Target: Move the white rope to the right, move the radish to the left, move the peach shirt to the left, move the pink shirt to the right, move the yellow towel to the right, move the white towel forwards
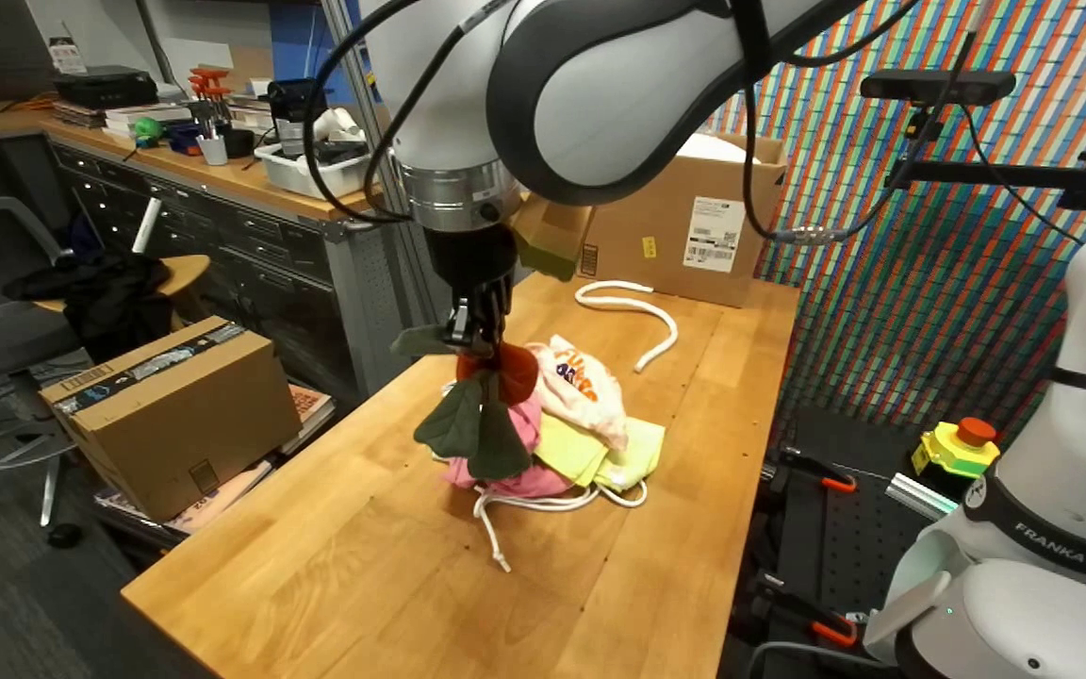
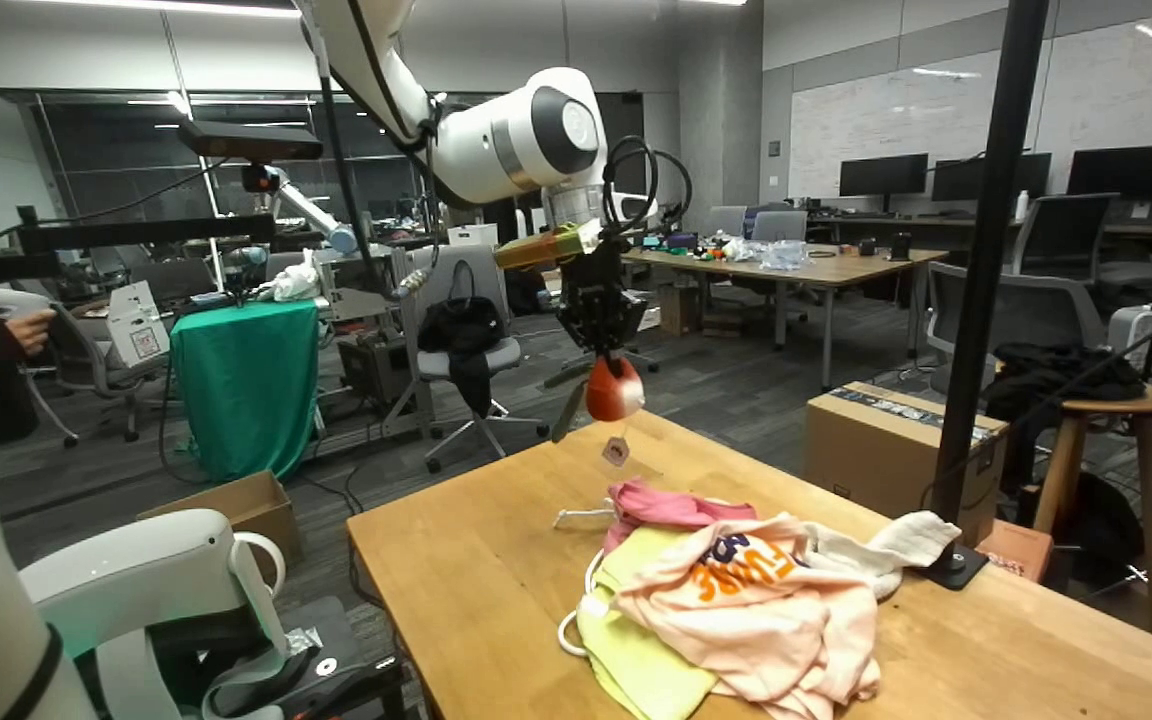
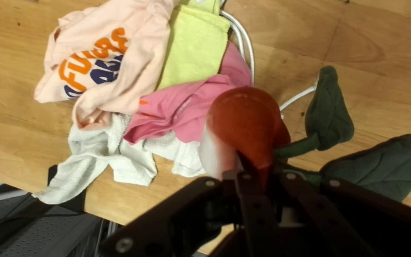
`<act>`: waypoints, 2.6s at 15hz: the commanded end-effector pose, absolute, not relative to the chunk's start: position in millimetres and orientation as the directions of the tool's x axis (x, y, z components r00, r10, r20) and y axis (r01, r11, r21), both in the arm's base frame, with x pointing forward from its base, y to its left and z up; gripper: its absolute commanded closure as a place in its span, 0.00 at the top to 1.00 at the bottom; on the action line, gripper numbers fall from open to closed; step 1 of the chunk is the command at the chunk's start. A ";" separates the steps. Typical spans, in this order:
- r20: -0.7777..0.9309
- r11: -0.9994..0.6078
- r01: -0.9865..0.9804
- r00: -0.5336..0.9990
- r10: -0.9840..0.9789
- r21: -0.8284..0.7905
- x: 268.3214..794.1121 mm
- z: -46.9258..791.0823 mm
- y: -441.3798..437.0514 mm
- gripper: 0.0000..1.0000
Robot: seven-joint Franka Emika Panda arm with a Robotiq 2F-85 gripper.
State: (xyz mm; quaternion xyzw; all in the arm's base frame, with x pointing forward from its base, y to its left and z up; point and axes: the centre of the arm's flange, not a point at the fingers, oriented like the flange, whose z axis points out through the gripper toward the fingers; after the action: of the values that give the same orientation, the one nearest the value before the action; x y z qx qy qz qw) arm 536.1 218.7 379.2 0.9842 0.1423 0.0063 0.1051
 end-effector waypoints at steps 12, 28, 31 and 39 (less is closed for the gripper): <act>0.246 -1.000 -0.014 0.969 -0.018 -0.017 572.4 305.9 338.6 0.06; 0.325 -0.896 -0.399 0.835 -0.443 -0.196 582.1 230.4 353.6 0.06; 0.302 -0.891 -0.405 0.840 -0.451 -0.204 575.4 226.5 359.9 0.35; 0.263 -0.928 -0.330 0.893 -0.366 -0.172 559.8 233.6 367.2 0.87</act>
State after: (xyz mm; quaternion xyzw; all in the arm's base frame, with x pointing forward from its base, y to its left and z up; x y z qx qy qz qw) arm 560.1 368.2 220.1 0.9675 -0.1942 0.1524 -0.0551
